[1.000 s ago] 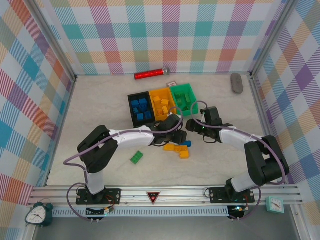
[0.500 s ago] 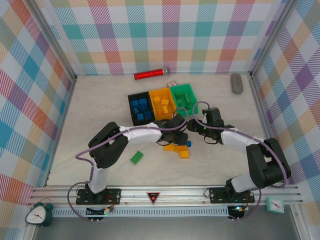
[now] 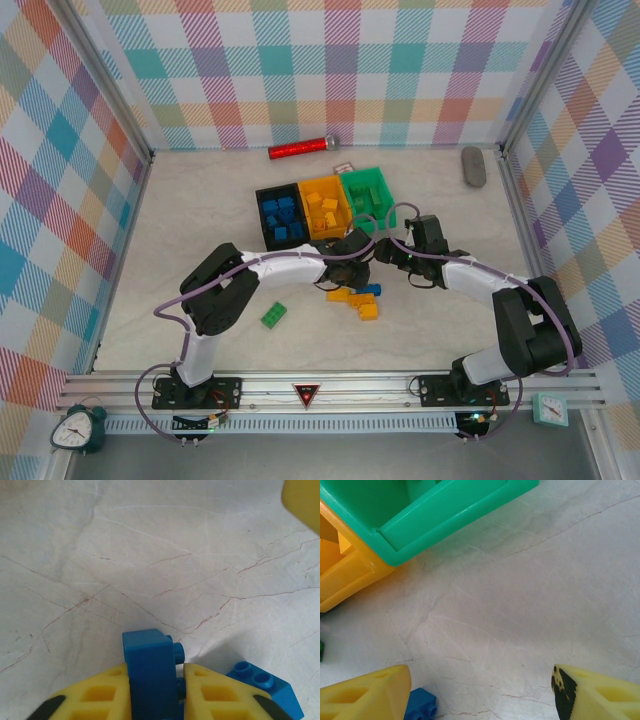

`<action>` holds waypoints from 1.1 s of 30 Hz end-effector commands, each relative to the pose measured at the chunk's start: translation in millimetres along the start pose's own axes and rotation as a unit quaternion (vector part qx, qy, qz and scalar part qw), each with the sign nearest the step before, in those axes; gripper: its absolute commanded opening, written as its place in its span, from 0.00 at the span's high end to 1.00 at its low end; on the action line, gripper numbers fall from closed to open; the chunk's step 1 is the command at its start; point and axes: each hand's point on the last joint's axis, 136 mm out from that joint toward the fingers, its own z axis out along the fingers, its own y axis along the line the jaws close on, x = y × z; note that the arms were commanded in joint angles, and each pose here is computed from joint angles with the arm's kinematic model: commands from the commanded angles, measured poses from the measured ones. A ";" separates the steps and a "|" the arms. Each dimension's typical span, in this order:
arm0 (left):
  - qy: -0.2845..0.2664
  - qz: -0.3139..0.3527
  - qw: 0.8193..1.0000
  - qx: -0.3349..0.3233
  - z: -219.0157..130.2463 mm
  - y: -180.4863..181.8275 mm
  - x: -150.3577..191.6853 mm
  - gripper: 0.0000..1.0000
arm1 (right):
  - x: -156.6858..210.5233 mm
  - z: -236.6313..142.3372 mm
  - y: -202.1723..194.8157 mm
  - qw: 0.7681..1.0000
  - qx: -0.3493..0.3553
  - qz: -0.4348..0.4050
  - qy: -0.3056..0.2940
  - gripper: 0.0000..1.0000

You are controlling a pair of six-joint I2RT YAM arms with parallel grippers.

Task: Sort the legos into containers by color
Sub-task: Pick up the lego from the center of the table, then place the lego in the container.

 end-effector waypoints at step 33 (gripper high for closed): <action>-0.149 -0.107 0.977 -0.105 -149.9 109.1 -72.5 1.00 | -0.2 -2.7 4.1 1.000 -0.018 0.009 -0.003 0.25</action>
